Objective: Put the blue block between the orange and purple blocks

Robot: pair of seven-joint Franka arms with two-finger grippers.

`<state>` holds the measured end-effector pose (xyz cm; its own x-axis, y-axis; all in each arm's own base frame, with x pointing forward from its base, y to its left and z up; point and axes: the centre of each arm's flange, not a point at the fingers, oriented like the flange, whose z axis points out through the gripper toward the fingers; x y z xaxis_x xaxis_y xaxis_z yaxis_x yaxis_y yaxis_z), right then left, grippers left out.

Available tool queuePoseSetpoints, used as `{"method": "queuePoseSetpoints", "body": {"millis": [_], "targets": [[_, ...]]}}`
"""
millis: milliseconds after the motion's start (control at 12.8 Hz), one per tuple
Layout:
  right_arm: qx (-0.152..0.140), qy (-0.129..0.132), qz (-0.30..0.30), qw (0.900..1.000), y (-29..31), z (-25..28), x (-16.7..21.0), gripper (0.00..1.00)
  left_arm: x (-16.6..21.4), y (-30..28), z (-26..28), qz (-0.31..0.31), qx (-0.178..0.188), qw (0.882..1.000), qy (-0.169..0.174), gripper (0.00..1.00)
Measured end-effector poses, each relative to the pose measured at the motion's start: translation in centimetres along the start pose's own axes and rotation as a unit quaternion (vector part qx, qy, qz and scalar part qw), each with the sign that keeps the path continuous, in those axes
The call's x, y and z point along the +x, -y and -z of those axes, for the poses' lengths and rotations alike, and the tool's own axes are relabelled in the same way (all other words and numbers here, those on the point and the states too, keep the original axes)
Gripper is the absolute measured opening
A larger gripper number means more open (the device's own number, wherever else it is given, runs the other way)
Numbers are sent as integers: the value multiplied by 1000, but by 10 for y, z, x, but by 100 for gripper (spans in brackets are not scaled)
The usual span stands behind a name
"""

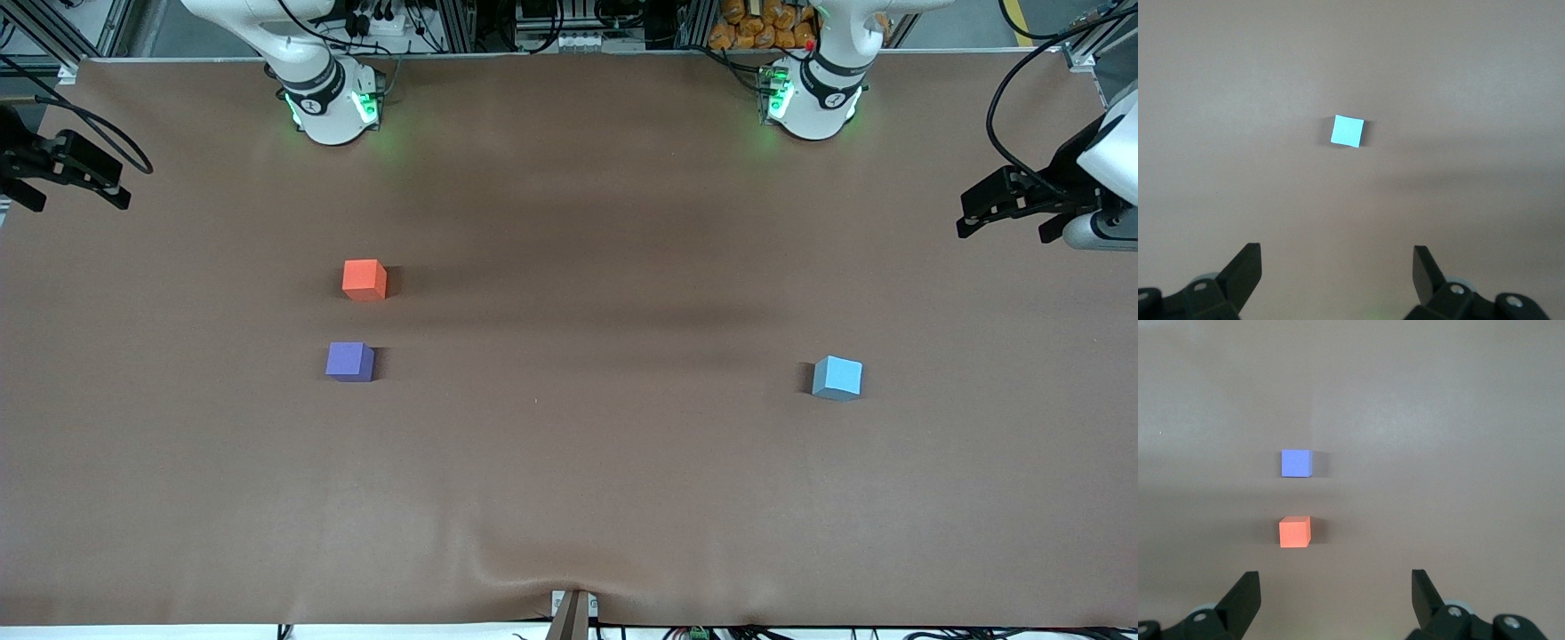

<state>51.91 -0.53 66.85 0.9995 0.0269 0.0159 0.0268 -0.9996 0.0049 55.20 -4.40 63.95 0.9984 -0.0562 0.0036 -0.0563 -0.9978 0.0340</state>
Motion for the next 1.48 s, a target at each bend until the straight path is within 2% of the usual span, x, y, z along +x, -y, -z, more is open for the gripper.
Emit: {"method": "queuePoseSetpoints", "body": {"millis": [1172,1484], "targets": [[0,1,-1,1000,-1,0,0,100,6,-3,-16,-2,1,1000,15,100],[0,1,-2,1000,-2,-1,0,100,22,14,-38,7,31,999,18,100]]}}
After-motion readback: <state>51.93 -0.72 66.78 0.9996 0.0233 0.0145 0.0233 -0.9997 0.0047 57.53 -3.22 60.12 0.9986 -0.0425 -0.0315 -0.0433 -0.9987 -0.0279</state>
